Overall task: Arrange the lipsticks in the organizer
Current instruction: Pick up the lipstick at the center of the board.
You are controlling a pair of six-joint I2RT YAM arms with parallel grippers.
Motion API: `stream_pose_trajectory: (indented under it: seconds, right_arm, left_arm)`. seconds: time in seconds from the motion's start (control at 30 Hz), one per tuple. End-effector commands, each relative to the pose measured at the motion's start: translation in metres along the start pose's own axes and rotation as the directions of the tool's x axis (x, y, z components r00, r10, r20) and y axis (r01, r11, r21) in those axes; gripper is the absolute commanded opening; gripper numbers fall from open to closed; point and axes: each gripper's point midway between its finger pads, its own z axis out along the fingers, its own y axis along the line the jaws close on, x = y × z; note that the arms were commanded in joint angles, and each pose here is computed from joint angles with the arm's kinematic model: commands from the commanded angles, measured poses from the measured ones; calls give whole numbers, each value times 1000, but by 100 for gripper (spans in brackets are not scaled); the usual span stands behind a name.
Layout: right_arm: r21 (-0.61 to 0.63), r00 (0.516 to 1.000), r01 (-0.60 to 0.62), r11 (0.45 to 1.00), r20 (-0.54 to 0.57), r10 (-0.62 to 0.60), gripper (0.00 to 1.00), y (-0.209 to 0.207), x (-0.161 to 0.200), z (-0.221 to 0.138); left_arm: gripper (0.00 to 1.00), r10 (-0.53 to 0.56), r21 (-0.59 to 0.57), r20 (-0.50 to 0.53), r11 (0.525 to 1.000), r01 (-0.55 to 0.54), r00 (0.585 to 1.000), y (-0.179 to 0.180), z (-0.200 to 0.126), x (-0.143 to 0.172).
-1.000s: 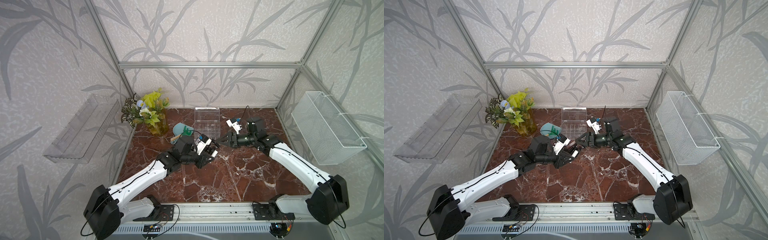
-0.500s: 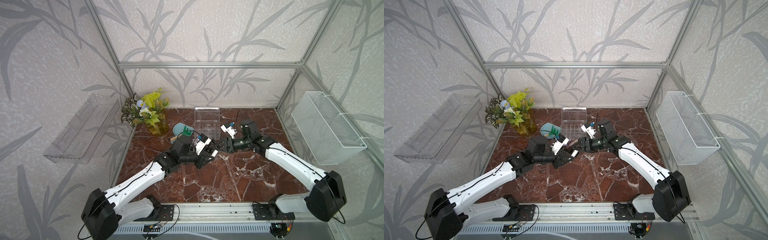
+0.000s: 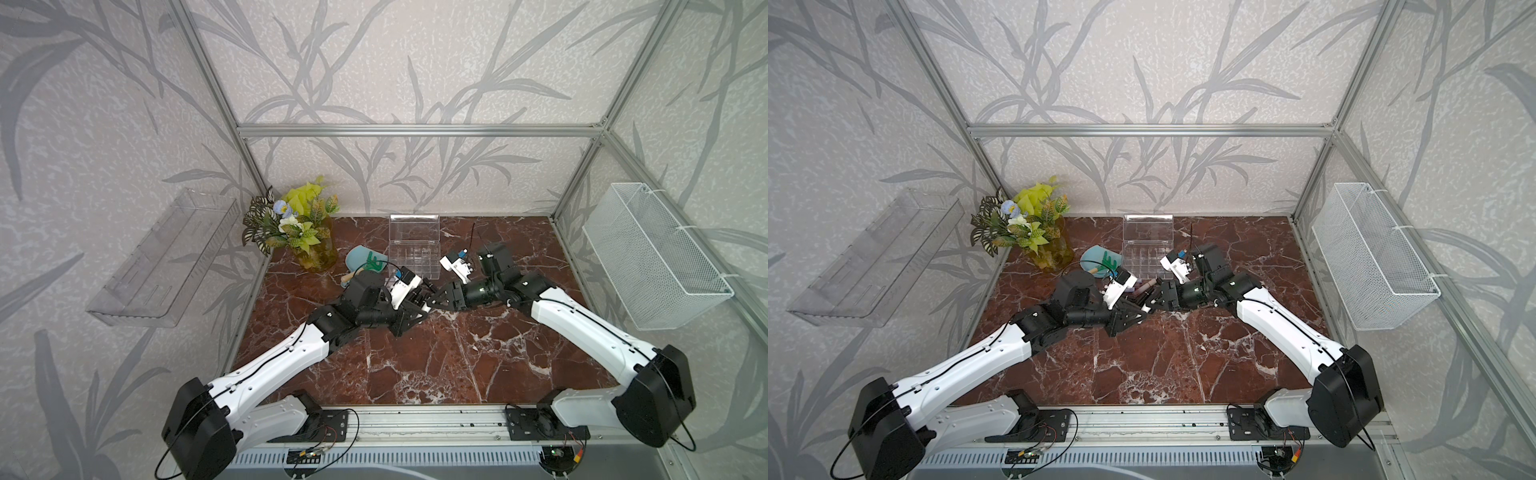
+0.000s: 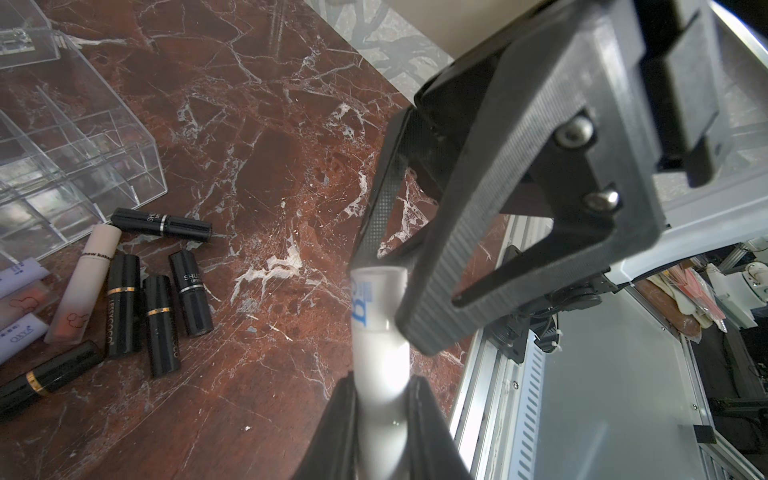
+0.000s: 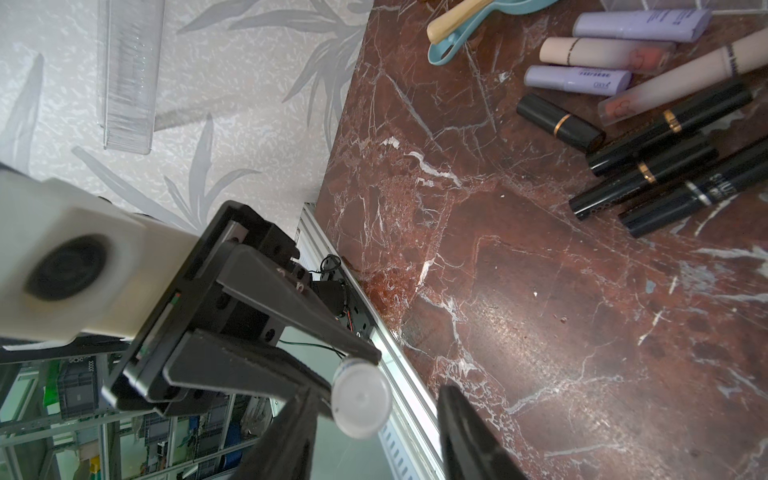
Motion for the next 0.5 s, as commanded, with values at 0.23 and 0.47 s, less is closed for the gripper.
stream_pose_trajectory:
  seconds: [0.23,0.47]
  right_arm:
    - [3,998,47,999,48,-48,45,10,-16,-3]
    - [-16,997,39,999,69,-38,45,11,-21,-1]
  left_arm:
    - [17,43,10,39,999,-44,998,-9,-6,-19]
    - [17,39,14,31,999,-40,999,-8,-4,-15]
